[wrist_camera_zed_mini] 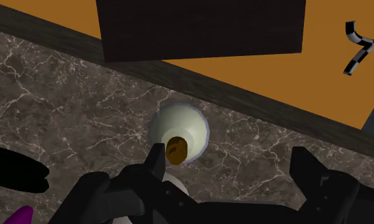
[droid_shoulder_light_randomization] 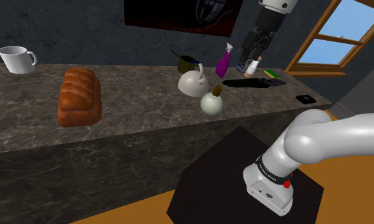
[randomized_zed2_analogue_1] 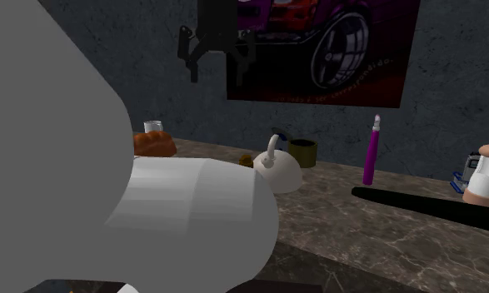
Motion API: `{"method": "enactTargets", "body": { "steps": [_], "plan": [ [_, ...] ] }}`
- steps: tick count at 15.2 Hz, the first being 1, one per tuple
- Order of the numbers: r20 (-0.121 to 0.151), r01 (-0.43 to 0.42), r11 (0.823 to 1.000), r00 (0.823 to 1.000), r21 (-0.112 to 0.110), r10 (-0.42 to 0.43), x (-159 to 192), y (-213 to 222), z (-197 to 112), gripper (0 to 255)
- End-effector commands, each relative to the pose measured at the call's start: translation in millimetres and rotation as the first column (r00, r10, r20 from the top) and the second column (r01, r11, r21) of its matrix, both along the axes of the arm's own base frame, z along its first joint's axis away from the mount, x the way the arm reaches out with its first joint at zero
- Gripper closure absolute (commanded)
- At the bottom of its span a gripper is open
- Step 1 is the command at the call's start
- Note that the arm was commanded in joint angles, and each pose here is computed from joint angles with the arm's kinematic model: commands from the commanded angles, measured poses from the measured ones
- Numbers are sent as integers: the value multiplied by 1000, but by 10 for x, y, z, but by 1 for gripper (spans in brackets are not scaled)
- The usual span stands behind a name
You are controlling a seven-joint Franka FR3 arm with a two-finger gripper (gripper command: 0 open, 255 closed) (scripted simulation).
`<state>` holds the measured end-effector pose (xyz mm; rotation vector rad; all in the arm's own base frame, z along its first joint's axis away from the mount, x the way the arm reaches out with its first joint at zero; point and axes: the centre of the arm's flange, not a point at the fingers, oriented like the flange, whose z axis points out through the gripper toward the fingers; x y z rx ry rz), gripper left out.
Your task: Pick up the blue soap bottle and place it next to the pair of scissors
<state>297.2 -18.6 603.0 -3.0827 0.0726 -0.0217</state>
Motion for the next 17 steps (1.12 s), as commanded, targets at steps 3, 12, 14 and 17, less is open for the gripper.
{"method": "enactTargets", "body": {
  "steps": [3,12,14,17],
  "plan": [
    [-9,0,1000,1000,1,0,146,-71,-217,0],
    [-48,-2,1000,999,4,2,779,-389,-1211,0],
    [-56,-3,1000,998,5,3,915,-460,-1435,0],
    [-68,-3,1000,998,6,4,1098,-556,-1746,0]
  ]
}}
